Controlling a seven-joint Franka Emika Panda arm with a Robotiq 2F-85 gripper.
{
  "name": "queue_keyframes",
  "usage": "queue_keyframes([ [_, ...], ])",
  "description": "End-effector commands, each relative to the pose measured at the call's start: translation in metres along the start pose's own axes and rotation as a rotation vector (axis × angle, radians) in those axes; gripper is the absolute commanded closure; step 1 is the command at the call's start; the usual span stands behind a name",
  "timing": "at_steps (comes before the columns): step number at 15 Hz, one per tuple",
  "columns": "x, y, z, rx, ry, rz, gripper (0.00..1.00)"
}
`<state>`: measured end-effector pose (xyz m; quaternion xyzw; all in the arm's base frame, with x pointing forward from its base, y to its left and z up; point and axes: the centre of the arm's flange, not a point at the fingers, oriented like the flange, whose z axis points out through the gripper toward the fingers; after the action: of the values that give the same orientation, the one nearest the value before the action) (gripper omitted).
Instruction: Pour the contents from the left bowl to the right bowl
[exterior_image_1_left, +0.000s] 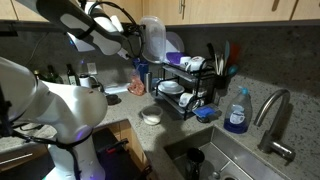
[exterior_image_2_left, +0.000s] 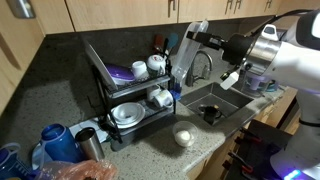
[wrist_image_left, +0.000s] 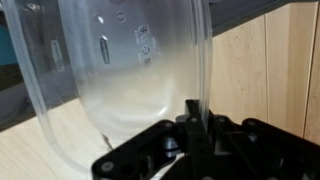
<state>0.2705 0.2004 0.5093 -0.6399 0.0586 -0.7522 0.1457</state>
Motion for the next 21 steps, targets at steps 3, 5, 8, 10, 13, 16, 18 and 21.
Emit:
queue_keyframes([
  [3,-0.031,0.036,-0.056,0.009,0.076,-0.038,0.99],
  [5,-0.03,0.035,-0.056,0.009,0.089,-0.041,0.99],
  [8,-0.029,0.033,-0.056,0.008,0.105,-0.047,0.99],
  [10,-0.028,0.032,-0.057,0.008,0.11,-0.049,0.99],
  [13,-0.03,0.031,-0.056,0.013,0.079,-0.04,0.99],
  [16,-0.033,0.03,-0.055,0.015,0.055,-0.029,0.99],
  [18,-0.037,0.028,-0.055,0.016,0.02,-0.01,0.99],
  [21,-0.048,0.026,-0.055,0.011,-0.057,0.053,0.99],
])
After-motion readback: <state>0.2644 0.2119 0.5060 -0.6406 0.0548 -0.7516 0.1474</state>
